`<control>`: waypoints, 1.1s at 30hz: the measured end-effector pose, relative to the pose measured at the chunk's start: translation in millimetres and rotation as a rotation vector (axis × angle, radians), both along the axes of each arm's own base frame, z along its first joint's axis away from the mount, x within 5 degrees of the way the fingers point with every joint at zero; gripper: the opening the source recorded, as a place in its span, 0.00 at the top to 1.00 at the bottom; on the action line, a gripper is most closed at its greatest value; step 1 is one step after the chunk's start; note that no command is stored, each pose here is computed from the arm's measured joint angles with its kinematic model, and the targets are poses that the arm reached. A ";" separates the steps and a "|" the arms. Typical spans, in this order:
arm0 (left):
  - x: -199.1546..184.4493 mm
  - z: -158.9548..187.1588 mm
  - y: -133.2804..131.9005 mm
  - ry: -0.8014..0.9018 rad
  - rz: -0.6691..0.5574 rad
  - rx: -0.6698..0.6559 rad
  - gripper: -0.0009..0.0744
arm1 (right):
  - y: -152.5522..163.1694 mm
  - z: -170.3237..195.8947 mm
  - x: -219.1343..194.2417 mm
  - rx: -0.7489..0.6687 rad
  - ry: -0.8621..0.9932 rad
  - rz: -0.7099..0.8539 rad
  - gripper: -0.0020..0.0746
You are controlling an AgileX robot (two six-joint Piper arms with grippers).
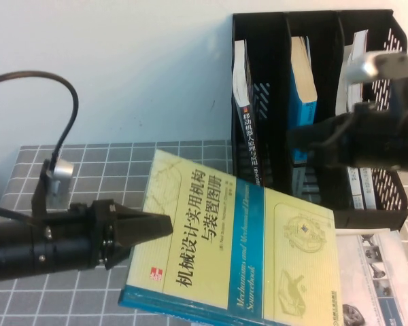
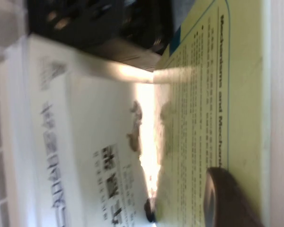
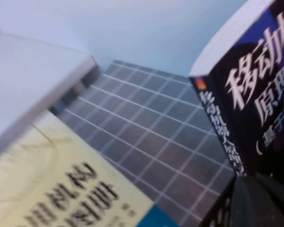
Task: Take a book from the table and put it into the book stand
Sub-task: Pick up the book with your left arm, then place the book on the book shelf
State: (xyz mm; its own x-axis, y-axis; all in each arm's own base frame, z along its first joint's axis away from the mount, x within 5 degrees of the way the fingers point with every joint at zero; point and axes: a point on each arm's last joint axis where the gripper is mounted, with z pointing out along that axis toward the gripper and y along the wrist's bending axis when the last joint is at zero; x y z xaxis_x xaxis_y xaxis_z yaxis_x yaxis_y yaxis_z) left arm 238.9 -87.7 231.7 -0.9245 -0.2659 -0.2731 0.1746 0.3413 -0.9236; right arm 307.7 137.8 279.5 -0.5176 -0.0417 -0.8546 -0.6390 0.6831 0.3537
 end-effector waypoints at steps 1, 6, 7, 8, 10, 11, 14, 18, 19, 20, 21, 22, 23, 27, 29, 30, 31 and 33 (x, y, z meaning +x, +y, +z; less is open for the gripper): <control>-1.7 6.6 0.1 -0.024 -0.002 0.004 0.73 | 6.6 -4.4 0.8 -0.039 -0.014 -0.014 0.98; -7.0 31.2 0.8 -0.096 -0.007 0.031 0.73 | 14.0 -22.0 11.7 -0.260 -0.093 -0.204 0.98; -7.2 34.9 0.8 -0.102 -0.008 0.032 0.73 | 11.5 -23.1 13.6 -0.290 -0.100 -0.251 0.98; -7.3 38.6 0.8 -0.107 -0.010 0.035 0.73 | 8.6 -23.4 15.1 -0.312 -0.104 -0.291 0.98; -6.6 47.1 1.1 -0.113 -0.001 0.038 0.73 | 2.3 -21.7 16.4 -0.351 -0.111 -0.364 0.98; -5.4 51.8 1.4 -0.111 0.009 0.035 0.73 | -2.2 -18.7 16.3 -0.375 -0.122 -0.400 0.98; -0.3 66.9 3.2 -0.117 0.062 0.034 0.73 | -13.7 -5.9 13.0 -0.429 -0.162 -0.477 0.98; 11.0 93.3 5.0 -0.174 0.136 0.036 0.73 | -23.3 17.0 3.4 -0.439 -0.224 -0.527 0.98; 13.1 99.2 3.7 -0.190 0.148 0.037 0.73 | -26.4 23.9 0.3 -0.432 -0.238 -0.544 0.98; 15.6 106.6 1.2 -0.213 0.159 0.041 0.73 | -28.5 30.6 -3.2 -0.423 -0.253 -0.555 0.98; 17.3 114.6 -3.2 -0.238 0.163 0.043 0.73 | -30.9 37.3 -6.8 -0.415 -0.269 -0.565 0.98; 18.8 121.2 -7.1 -0.262 0.171 0.047 0.72 | -33.8 43.6 -10.1 -0.411 -0.286 -0.576 0.98; 19.9 129.9 -13.3 -0.290 0.178 0.048 0.72 | -36.3 49.5 -13.4 -0.407 -0.302 -0.584 0.98; 15.8 165.1 -47.7 -0.424 0.179 0.063 0.72 | -43.0 65.2 -23.7 -0.399 -0.345 -0.611 0.98; 10.9 181.3 -63.4 -0.507 0.186 0.084 0.72 | -45.1 69.0 -26.4 -0.403 -0.356 -0.618 0.98; 7.9 188.8 -70.9 -0.547 0.194 0.092 0.72 | -45.3 69.9 -27.0 -0.404 -0.361 -0.617 0.98; 5.4 194.3 -76.0 -0.576 0.198 0.098 0.72 | -45.4 71.3 -27.8 -0.400 -0.367 -0.610 0.98; -0.2 207.9 -85.5 -0.631 0.215 0.098 0.72 | -41.2 73.9 -29.7 -0.374 -0.384 -0.565 0.98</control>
